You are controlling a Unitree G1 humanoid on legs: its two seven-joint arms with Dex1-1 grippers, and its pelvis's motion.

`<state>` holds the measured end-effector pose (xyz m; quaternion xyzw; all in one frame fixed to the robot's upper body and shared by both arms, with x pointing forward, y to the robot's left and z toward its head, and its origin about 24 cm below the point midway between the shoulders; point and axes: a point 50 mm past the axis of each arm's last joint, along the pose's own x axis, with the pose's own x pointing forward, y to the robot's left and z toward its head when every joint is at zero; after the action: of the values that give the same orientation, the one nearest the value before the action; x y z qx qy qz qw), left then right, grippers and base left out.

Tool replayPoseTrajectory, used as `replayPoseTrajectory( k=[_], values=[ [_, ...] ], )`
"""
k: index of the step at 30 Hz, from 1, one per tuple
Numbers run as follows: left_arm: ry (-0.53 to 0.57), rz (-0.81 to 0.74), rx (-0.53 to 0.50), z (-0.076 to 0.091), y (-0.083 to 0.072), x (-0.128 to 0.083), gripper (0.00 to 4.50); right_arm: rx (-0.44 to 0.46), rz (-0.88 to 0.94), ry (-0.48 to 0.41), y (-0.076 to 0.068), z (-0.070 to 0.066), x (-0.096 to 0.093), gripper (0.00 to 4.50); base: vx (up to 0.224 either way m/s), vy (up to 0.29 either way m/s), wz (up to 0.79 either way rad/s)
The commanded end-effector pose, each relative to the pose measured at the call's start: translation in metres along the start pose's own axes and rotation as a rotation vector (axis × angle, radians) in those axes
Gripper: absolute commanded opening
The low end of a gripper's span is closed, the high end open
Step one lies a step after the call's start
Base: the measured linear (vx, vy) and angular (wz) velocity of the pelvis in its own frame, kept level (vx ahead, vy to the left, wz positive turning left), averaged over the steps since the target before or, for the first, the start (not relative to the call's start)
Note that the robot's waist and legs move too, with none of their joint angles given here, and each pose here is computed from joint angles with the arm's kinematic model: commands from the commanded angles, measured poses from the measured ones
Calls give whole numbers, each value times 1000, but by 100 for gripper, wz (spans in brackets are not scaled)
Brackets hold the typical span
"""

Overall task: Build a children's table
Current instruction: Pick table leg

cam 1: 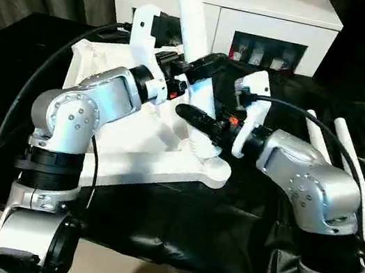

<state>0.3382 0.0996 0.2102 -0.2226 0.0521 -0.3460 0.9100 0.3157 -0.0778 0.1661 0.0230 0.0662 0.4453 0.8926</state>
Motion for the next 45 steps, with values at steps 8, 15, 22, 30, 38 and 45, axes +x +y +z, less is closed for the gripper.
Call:
replayPoseTrajectory(
  k=[8, 15, 22, 30, 38, 45],
  values=[
    [-61, 134, 9, 12, 18, -5, 306, -83, -12, -33, 4, 9, 5, 189, 0, 0, 0],
    [-65, 55, -1, 13, 9, -5, 234, -105, -54, -46, 1, 11, 5, 189, 0, 0, 0],
    [-41, -64, 9, 12, 1, -8, 192, -52, -46, -80, -1, 13, 5, 265, 0, 0, 0],
    [35, -300, 71, 8, -9, -19, 188, 19, 111, -65, 2, 14, -5, 336, 0, 0, 0],
    [66, -596, 133, 13, -16, -33, 188, 119, 321, 77, 4, 1, -21, 348, 0, 0, 0],
    [56, -657, 128, 18, -12, -36, 188, 171, 380, 115, 9, -5, -22, 302, 0, 0, 0]
  ],
)
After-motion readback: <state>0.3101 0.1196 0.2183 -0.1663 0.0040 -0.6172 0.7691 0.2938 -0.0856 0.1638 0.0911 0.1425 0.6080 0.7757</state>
